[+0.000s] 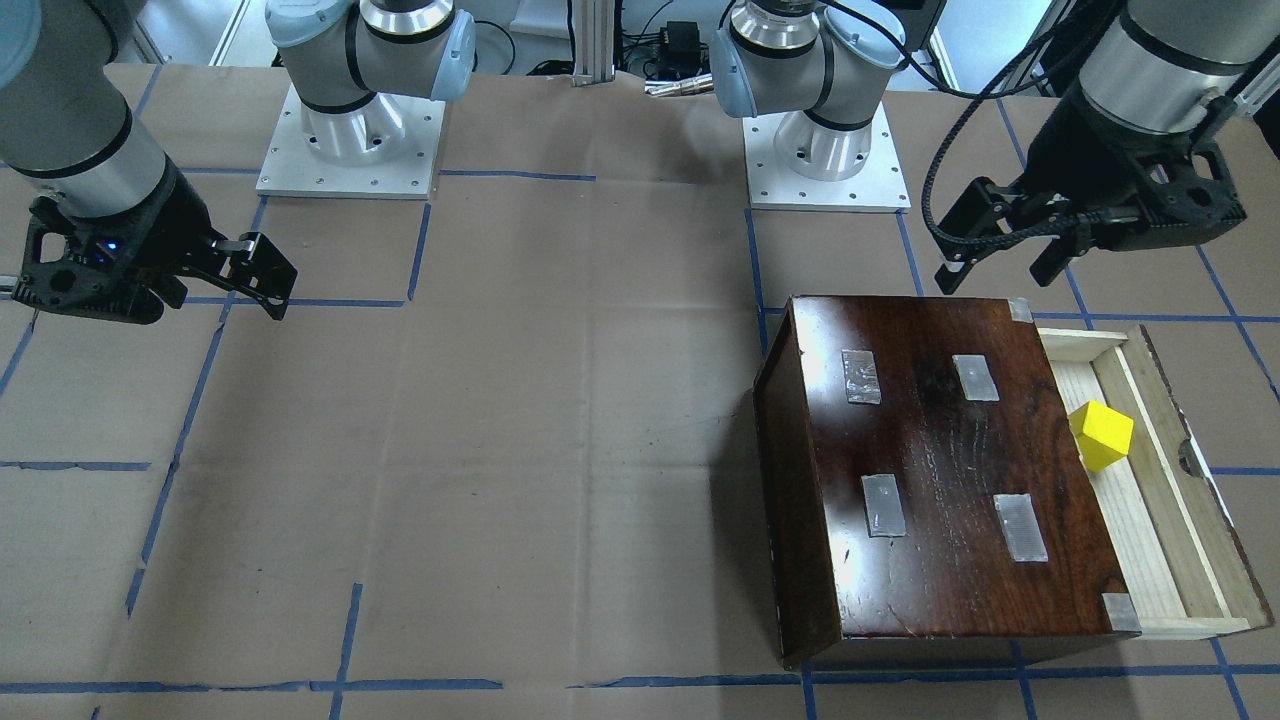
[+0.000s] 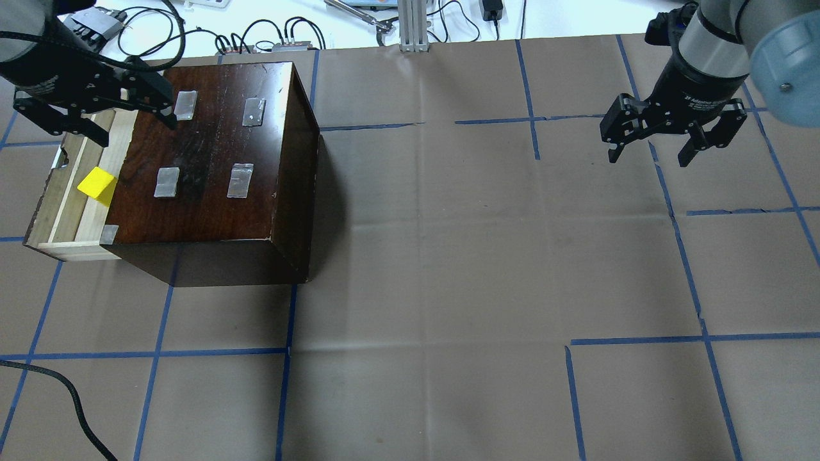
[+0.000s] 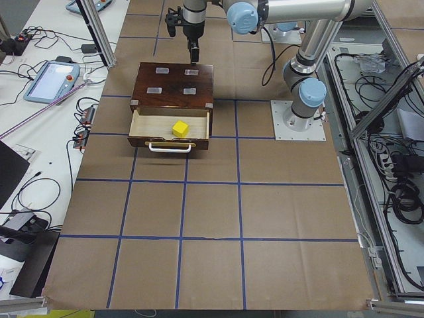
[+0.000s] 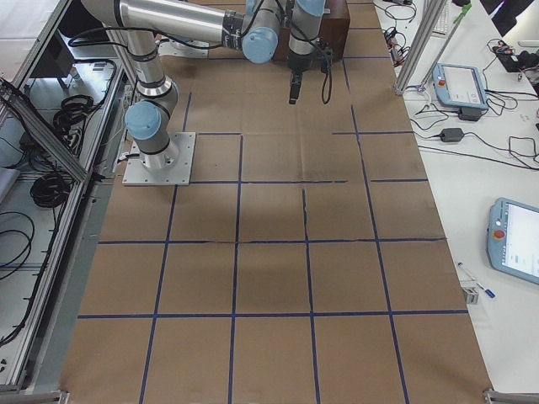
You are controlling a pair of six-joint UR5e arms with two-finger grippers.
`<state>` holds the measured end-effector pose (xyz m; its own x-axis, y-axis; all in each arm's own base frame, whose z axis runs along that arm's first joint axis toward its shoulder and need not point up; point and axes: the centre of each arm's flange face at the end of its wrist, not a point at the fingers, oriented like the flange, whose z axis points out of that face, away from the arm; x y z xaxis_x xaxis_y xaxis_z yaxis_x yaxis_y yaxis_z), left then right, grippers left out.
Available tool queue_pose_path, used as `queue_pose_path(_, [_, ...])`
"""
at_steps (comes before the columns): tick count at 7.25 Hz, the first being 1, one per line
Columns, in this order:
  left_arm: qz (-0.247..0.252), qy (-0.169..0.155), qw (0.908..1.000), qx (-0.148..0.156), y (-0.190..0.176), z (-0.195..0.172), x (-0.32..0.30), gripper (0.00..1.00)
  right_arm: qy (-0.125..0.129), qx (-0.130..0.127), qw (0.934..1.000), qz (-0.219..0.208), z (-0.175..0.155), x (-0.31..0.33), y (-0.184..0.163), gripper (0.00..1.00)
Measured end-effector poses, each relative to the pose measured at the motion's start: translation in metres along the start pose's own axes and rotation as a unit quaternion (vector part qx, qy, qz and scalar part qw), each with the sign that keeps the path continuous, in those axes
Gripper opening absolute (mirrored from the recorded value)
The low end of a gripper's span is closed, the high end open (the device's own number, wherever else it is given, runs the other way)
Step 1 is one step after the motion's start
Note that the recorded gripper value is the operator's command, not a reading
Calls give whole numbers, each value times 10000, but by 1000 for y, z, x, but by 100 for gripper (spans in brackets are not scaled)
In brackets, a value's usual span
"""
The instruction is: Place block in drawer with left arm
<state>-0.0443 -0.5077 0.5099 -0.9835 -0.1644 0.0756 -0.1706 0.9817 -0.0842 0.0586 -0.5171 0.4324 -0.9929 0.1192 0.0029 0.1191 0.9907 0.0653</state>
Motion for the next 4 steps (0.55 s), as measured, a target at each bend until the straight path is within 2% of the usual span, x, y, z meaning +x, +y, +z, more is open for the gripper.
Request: queue_pose_path(4, [484, -303, 9982, -156, 27, 16, 68, 98, 0, 1, 10000, 0, 0, 0, 0, 100])
